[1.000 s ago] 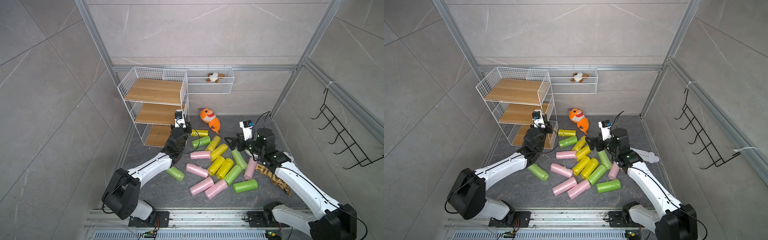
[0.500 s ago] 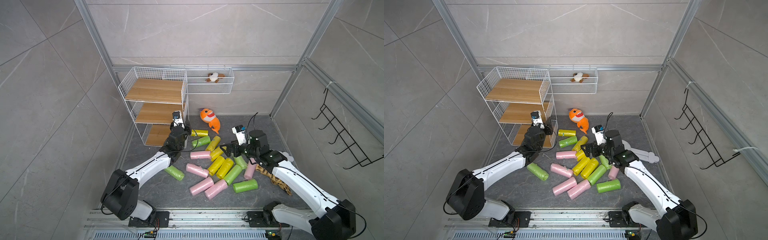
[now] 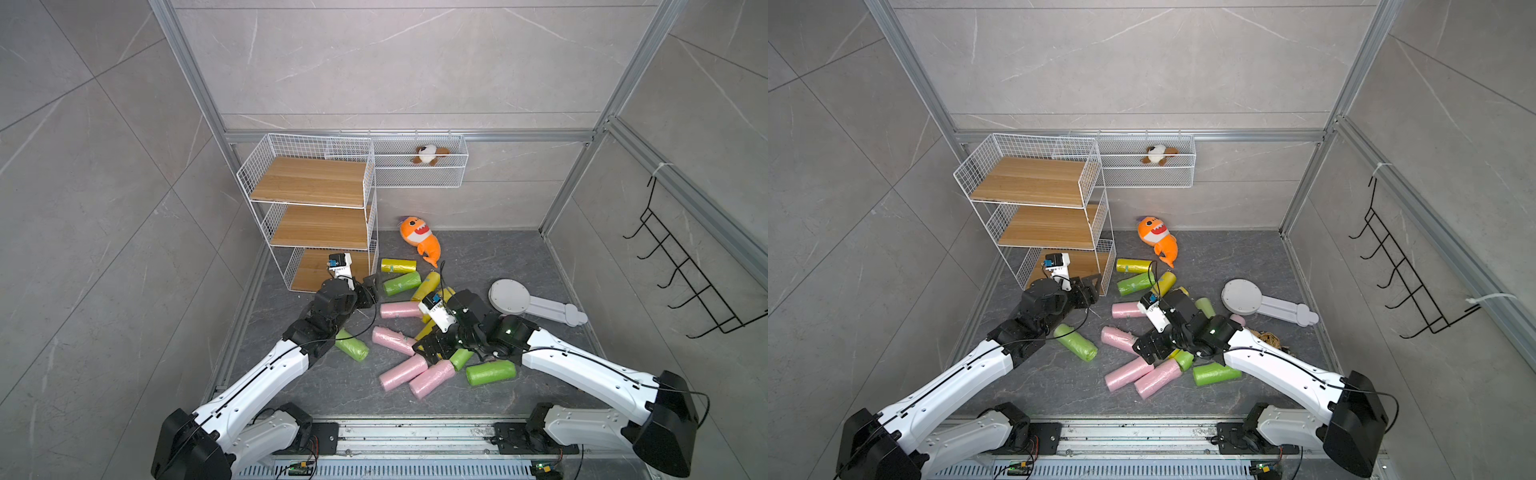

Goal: Sort the rolls of trash bags by color and place them on the shelf
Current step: Pick up the roll of trash bags from the center of the board.

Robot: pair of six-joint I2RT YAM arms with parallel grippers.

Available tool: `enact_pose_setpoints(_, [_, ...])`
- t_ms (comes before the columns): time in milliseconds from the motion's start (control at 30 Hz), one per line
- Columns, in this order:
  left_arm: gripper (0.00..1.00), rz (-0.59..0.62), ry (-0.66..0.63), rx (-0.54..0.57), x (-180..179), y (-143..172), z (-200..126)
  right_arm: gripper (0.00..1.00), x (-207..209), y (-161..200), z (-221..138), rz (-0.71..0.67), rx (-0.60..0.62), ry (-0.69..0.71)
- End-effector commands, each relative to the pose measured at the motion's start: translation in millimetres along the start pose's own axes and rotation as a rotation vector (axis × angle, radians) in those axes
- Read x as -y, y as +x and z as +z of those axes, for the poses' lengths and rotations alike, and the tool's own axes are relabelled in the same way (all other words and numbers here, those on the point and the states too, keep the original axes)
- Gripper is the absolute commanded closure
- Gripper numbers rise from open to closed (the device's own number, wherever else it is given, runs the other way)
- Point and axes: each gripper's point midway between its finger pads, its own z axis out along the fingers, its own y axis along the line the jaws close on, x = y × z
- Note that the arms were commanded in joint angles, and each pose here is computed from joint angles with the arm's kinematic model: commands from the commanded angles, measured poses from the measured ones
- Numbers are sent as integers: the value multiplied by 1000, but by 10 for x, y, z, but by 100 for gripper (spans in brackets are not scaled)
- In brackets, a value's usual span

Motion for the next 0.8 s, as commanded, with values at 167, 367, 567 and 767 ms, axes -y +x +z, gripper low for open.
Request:
enact_pose_setpoints(167, [23,-144,-200,-20,-828,-20,-89,5,-642,-447,737,-106,192,-116])
enact_pose_setpoints(367, [22,-258,-249,31,-1240,-236,-177,8,-806,-558,1217,-124,187,-100])
enact_pose_setpoints(567, [20,-267,-267,74,-1329,-475,-325,8,-749,-622,1582,-132,142,-28])
enact_pose_setpoints(767, [20,-243,-289,107,-1375,-618,-433,12,-683,-562,1900,-133,75,20])
